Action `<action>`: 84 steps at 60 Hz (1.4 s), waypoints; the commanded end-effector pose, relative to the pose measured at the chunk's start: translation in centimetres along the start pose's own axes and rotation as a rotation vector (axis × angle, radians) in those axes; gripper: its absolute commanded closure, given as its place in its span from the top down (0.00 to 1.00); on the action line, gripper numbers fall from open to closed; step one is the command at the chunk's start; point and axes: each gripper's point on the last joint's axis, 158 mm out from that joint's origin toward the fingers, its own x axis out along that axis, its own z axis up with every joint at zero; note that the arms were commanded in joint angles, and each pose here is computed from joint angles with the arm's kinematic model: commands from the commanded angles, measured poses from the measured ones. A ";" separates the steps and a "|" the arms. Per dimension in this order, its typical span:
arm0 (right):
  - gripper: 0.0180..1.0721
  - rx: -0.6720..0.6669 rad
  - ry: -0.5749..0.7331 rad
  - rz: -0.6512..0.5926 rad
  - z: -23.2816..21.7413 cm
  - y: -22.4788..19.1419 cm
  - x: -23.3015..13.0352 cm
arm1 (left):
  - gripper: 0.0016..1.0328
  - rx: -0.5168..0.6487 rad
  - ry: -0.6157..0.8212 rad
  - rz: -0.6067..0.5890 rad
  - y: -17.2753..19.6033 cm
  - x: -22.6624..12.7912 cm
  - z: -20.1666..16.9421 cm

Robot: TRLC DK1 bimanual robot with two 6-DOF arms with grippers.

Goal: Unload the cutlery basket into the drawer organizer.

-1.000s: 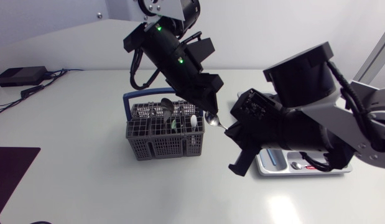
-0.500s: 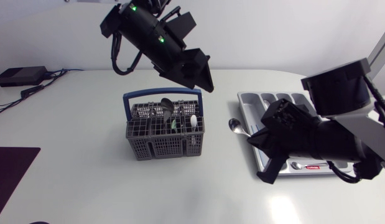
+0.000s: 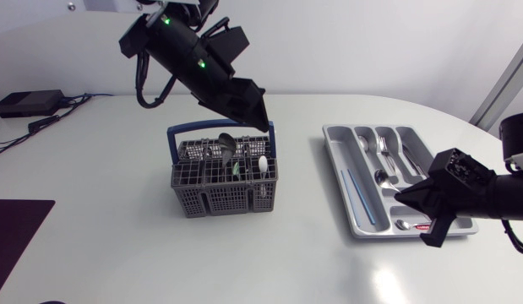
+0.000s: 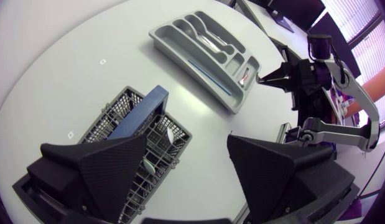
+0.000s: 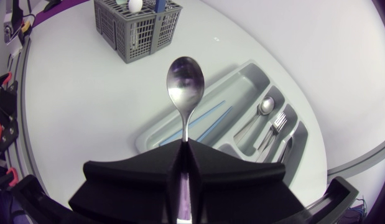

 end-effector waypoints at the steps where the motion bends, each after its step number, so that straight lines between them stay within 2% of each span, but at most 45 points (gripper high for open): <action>1: 0.06 -0.053 0.018 0.037 -2.1 -0.4 0.2 | 0.86 0.028 0.018 0.007 0.1 -0.1 -1.2; 15: 0.06 -0.156 0.008 0.089 -5.7 -2.5 -0.4 | 0.86 0.053 0.048 0.041 0.9 -0.1 -2.7; 35: 0.06 -0.330 0.057 0.154 -9.9 -4.2 1.2 | 0.86 0.079 0.091 0.071 1.6 0.5 -4.7; 61: 0.06 -0.547 0.188 0.167 -13.3 -5.9 3.9 | 0.86 0.172 0.109 0.085 -0.4 1.1 -5.9; 69: 0.23 -0.584 0.197 0.133 -12.7 -6.6 3.8 | 0.87 0.180 0.111 0.080 -0.8 1.2 -5.9; 76: 0.46 -0.591 0.200 0.113 -12.4 -7.0 3.8 | 0.87 0.181 0.117 0.076 -1.1 1.6 -6.2; 84: 0.51 -0.564 0.195 0.069 -11.6 -7.9 3.2 | 0.88 0.193 0.119 0.071 -1.5 1.8 -6.3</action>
